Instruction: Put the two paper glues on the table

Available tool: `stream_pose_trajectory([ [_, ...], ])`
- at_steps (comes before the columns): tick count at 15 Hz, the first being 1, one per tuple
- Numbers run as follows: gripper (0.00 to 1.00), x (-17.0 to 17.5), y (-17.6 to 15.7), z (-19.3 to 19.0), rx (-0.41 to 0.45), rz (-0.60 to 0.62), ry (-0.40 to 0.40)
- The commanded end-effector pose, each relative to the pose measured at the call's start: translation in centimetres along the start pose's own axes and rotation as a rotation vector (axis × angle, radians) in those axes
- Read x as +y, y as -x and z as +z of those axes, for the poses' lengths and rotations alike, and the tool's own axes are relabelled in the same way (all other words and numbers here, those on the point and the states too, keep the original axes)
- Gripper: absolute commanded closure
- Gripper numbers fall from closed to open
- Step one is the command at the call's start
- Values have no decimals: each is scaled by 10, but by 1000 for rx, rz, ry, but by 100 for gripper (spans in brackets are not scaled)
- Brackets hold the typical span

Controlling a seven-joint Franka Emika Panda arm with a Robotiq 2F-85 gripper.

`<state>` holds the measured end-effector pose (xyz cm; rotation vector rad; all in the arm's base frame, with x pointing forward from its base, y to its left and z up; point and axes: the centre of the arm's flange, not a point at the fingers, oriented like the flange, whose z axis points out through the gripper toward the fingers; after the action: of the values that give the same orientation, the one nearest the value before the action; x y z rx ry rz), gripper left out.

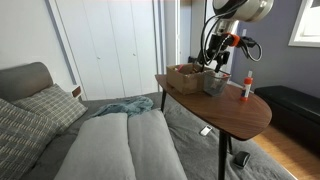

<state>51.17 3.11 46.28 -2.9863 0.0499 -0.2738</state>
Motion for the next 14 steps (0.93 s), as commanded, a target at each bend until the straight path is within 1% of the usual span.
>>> stream_pose_trajectory([
  [1,0,-1,-7,-8,38,-11,-3],
  [2,0,-1,-7,-11,43,-13,-2],
  [3,0,-2,-6,-16,38,-4,25],
  [4,0,-1,-5,-22,50,-5,28],
  [6,0,2,-3,-31,46,10,85],
  [9,0,12,1,-37,36,32,144],
  [10,0,15,2,-38,26,36,156],
  [12,0,18,7,-38,-25,40,163],
  [14,0,18,12,-34,-78,36,152],
])
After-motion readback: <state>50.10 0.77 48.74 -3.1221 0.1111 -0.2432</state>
